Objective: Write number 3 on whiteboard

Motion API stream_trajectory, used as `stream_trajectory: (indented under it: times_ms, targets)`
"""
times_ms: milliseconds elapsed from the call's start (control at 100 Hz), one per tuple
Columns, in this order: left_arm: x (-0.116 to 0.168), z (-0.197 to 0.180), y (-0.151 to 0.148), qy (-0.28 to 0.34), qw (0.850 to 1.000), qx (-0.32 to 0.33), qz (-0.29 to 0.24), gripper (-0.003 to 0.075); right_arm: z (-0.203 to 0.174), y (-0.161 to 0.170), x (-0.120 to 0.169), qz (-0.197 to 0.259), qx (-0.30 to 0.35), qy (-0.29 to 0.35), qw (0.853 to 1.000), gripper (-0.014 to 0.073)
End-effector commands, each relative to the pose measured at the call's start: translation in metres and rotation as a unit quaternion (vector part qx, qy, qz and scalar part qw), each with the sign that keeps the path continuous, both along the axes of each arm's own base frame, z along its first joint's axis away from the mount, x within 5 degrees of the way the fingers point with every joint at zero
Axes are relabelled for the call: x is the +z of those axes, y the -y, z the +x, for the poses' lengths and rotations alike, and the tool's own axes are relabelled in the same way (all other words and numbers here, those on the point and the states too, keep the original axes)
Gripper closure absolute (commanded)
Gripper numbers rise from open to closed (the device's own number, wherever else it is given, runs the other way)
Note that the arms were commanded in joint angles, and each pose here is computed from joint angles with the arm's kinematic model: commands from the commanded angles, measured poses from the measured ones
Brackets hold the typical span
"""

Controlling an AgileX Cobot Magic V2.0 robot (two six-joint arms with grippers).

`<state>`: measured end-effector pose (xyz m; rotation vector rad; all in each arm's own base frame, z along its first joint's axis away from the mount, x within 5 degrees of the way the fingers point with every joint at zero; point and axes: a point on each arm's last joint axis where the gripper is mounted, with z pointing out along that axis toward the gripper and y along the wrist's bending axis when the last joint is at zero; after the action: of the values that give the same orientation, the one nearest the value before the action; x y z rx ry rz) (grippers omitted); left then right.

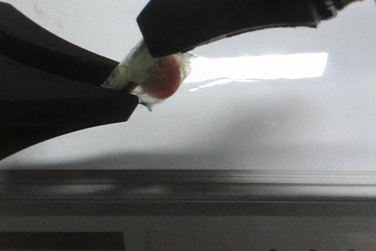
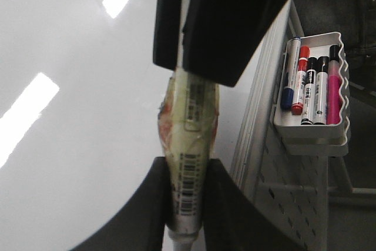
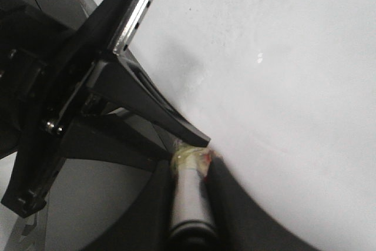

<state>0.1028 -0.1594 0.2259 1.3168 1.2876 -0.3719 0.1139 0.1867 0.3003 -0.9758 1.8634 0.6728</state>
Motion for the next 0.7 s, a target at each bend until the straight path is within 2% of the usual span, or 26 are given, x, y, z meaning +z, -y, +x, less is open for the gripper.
stream_trajectory:
  times_ms: [0,60,160,230,430,690]
  targets:
    - [0.019,0.001,0.006,0.020,0.998,-0.006,-0.062,0.0673,0.002,-0.002,0.017,0.033,0.002,0.029,0.999,0.0661]
    - [0.020,0.001,0.005,0.017,0.998,-0.001,-0.066,0.0578,0.002,-0.002,0.017,0.032,0.002,0.031,0.999,0.0661]
    - [0.024,0.003,0.001,-0.003,0.996,0.023,-0.091,0.0353,0.002,-0.003,0.018,0.031,0.005,0.042,0.999,0.0661]
    - [0.029,0.006,-0.004,-0.029,0.990,0.057,-0.126,0.0267,0.003,-0.003,0.021,0.035,0.005,0.045,0.998,0.0661]
    - [0.046,0.002,-0.022,0.000,0.983,0.094,-0.155,0.0259,0.012,0.002,0.046,0.019,-0.019,0.037,0.999,0.0661]
    - [0.049,-0.002,-0.044,-0.011,0.969,0.151,-0.195,0.0259,0.029,0.010,0.082,0.009,-0.055,0.066,0.996,0.0661]
